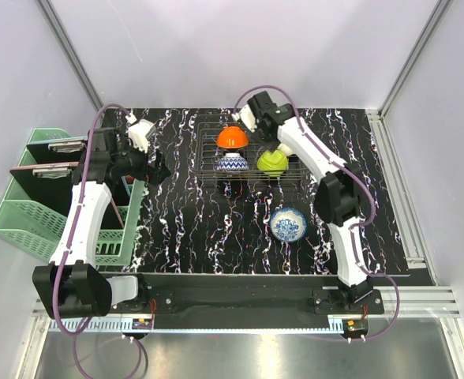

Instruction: Load the bowls into the dish rack

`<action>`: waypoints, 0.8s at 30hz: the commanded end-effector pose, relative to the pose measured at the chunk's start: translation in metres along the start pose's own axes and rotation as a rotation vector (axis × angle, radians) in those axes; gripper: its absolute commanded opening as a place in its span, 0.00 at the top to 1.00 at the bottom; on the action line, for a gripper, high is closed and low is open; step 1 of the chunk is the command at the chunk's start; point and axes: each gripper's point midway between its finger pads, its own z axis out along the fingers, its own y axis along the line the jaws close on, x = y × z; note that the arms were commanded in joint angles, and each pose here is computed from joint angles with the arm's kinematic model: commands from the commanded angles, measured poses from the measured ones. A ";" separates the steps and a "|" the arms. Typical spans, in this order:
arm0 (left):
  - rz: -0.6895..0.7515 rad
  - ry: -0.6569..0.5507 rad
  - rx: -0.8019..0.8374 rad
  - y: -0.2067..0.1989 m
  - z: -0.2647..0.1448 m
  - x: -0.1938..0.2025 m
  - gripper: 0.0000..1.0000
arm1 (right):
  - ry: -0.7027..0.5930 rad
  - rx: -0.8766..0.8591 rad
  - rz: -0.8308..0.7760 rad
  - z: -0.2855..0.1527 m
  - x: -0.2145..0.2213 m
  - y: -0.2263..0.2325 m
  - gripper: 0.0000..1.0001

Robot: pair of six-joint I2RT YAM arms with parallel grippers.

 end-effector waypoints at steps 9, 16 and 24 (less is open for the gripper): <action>0.044 -0.068 0.009 -0.003 -0.008 -0.017 0.01 | -0.013 -0.140 0.111 -0.003 0.034 0.001 1.00; 0.040 -0.069 0.004 -0.002 -0.009 -0.018 0.01 | -0.025 -0.257 0.122 0.013 0.030 0.025 1.00; 0.035 -0.063 0.000 -0.001 -0.008 -0.015 0.01 | 0.003 -0.337 0.119 0.025 0.030 0.040 1.00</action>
